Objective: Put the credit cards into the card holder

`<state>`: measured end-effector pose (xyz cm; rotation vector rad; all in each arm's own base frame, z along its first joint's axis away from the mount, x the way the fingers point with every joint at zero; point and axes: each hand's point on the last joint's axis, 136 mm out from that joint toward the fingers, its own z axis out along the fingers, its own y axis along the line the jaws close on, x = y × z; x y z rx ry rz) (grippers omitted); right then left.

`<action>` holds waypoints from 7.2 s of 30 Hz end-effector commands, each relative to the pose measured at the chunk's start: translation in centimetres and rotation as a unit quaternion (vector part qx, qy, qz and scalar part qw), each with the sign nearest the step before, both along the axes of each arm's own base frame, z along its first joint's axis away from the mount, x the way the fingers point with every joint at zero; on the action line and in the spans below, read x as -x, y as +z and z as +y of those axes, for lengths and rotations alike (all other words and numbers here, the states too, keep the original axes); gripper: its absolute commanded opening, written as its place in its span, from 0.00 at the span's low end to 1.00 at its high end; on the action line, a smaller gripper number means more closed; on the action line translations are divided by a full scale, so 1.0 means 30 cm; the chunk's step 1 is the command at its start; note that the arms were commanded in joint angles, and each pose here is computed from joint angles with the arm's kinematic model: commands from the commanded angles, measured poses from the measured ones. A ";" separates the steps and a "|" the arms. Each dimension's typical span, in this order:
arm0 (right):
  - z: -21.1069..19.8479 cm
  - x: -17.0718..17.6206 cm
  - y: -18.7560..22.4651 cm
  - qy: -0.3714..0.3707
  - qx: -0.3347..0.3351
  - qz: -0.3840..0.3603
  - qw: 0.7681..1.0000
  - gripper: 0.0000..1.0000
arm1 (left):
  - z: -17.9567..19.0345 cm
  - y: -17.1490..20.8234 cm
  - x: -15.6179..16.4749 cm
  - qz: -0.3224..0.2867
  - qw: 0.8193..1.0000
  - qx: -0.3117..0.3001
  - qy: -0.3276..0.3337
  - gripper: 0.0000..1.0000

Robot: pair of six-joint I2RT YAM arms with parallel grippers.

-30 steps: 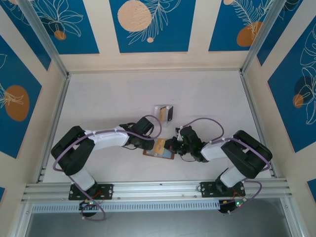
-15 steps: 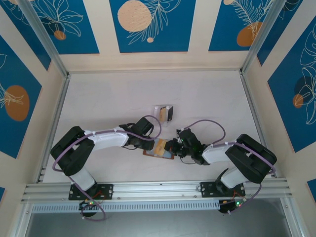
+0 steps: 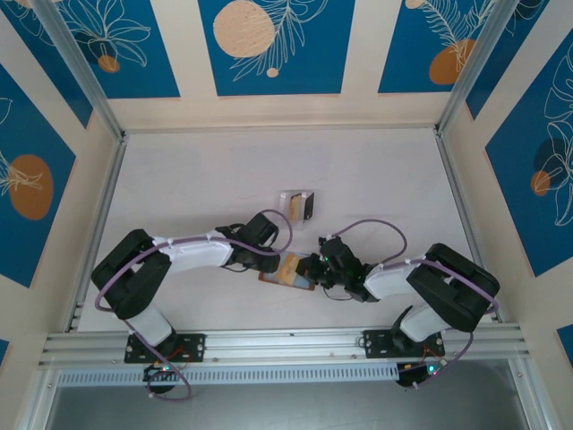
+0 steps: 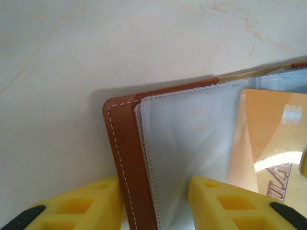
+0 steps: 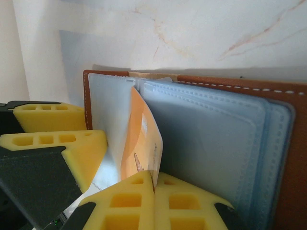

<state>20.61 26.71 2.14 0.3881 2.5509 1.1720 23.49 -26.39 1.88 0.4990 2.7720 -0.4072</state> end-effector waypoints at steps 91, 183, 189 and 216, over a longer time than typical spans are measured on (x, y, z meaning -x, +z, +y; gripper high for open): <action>0.015 0.044 -0.160 0.188 0.071 0.097 0.975 0.00 | 0.126 0.042 0.011 0.068 0.996 0.044 0.036 0.20; -0.050 -0.104 0.031 0.198 0.397 -0.019 0.896 0.00 | 0.041 -0.136 0.209 0.092 0.995 0.015 0.033 0.21; -0.012 -0.127 0.090 0.220 0.370 -0.035 0.902 0.00 | -0.042 -0.129 0.206 0.092 0.994 0.040 0.043 0.21; 0.149 -0.056 0.289 0.248 0.074 -0.028 0.966 0.56 | 0.015 -0.124 0.232 0.083 0.993 0.040 0.076 0.33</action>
